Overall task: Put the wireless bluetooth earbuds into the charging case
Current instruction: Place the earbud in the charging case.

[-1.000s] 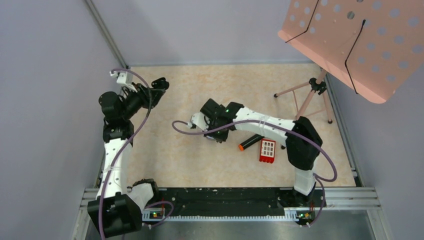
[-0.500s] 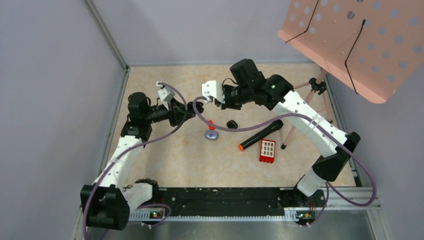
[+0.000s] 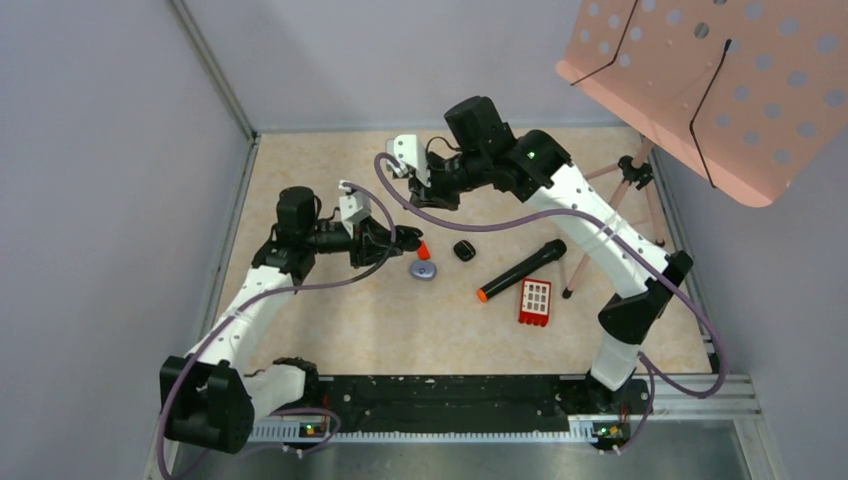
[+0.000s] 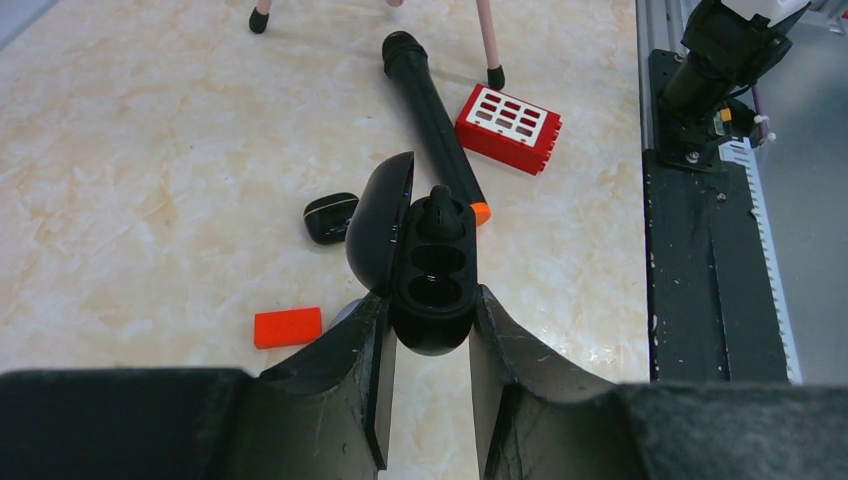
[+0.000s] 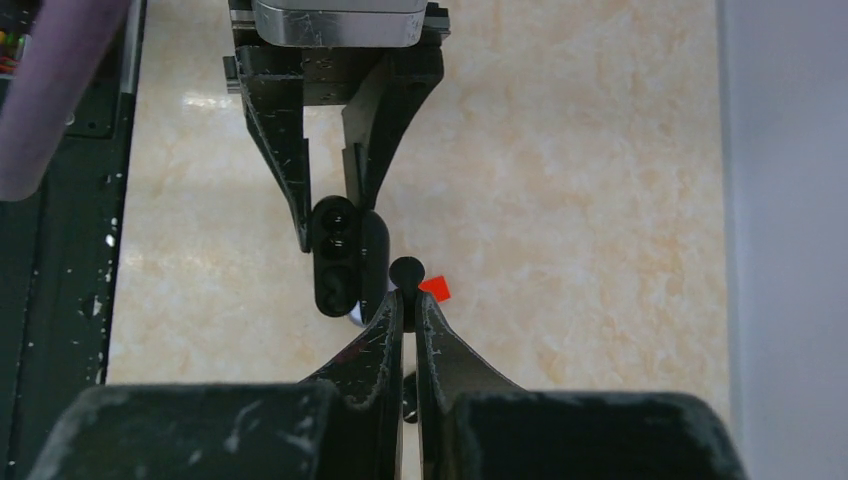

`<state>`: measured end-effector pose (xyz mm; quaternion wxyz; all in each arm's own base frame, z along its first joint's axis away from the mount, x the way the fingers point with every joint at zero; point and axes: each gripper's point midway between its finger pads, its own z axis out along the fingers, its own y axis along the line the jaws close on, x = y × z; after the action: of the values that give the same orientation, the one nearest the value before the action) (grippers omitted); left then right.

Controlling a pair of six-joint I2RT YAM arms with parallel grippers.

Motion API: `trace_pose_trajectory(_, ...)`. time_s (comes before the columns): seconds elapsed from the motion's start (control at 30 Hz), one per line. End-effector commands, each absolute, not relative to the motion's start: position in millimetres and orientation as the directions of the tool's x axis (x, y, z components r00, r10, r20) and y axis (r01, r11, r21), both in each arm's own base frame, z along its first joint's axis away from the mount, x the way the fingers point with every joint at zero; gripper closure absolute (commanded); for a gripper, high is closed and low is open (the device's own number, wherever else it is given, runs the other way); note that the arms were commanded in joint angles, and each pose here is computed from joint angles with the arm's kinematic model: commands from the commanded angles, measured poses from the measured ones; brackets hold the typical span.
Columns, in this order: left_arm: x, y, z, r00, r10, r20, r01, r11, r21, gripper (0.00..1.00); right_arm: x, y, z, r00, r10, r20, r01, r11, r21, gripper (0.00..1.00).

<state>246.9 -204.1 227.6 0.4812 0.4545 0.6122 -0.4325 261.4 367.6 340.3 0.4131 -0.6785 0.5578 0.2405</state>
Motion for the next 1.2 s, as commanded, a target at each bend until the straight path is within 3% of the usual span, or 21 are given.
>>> trace_pose_trajectory(0.0,248,-210,251,0.002,0.135,-0.991,0.987,0.160,0.024,1.00,243,381,348,0.236,-0.507,-0.829,-0.971,-0.086,-0.223,1.00)
trace_pose_trajectory(0.53,252,-214,282,0.079,0.138,-0.987,0.985,0.143,0.099,1.00,242,393,330,0.212,-0.513,-0.832,-0.977,-0.140,-0.162,1.00)
trace_pose_trajectory(1.17,262,-218,299,0.019,0.087,-0.996,0.983,0.182,0.034,1.00,248,394,327,0.230,-0.534,-0.813,-0.973,-0.118,-0.198,1.00)
